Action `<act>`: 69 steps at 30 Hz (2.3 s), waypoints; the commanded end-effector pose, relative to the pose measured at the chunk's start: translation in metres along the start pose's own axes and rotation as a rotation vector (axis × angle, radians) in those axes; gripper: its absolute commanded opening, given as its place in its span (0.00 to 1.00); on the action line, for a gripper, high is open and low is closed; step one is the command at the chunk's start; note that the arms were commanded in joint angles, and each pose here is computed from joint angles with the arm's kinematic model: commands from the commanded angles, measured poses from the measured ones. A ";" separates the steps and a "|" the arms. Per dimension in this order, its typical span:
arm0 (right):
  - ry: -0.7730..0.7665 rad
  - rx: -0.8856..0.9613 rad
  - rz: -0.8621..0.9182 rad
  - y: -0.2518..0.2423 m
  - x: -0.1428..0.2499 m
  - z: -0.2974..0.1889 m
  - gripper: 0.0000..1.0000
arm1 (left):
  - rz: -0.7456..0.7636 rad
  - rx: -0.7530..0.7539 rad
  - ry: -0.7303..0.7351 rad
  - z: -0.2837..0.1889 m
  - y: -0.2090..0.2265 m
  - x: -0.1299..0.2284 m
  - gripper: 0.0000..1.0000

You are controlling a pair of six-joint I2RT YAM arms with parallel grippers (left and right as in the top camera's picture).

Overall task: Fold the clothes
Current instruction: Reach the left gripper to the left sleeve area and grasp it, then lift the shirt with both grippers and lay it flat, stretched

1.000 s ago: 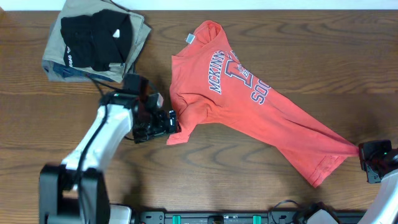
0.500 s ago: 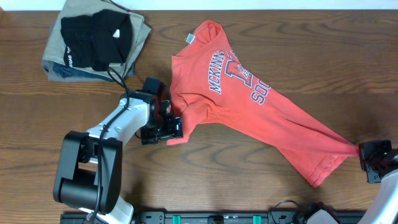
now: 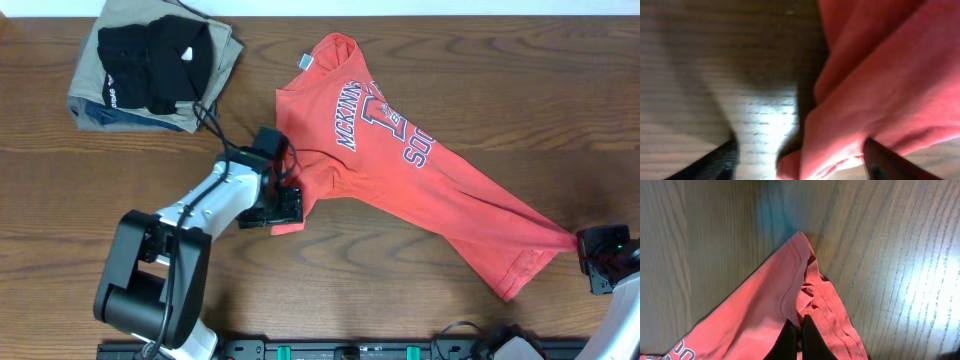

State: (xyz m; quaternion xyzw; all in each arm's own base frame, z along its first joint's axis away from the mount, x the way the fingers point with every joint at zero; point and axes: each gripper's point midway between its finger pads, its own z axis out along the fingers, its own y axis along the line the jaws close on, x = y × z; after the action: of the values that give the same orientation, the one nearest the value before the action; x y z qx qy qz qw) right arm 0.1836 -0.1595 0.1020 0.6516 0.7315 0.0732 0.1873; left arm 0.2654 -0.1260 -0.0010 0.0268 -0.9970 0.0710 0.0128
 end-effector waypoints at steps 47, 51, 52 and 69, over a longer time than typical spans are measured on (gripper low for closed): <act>-0.301 -0.401 -0.624 0.109 0.020 -0.302 0.01 | 0.046 0.414 -1.273 -0.542 0.014 0.143 0.06; -0.298 -0.404 -0.588 0.121 0.005 -0.312 0.01 | -0.010 0.340 -1.334 -0.557 0.023 0.127 0.06; -0.292 -0.406 -0.570 0.124 0.000 -0.309 0.01 | -0.013 0.332 -1.327 -0.557 0.021 0.120 0.06; -0.144 -0.408 -0.521 0.206 -0.092 -0.202 0.01 | -0.071 -0.064 -1.047 -0.420 -0.033 -0.174 0.06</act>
State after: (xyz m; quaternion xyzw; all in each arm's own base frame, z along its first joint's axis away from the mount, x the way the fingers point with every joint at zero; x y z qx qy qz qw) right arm 0.2831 -0.1908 0.3887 0.4040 0.8210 0.1078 0.3888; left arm 0.4204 -0.0966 0.4371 0.0849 -0.8650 0.0543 -0.4916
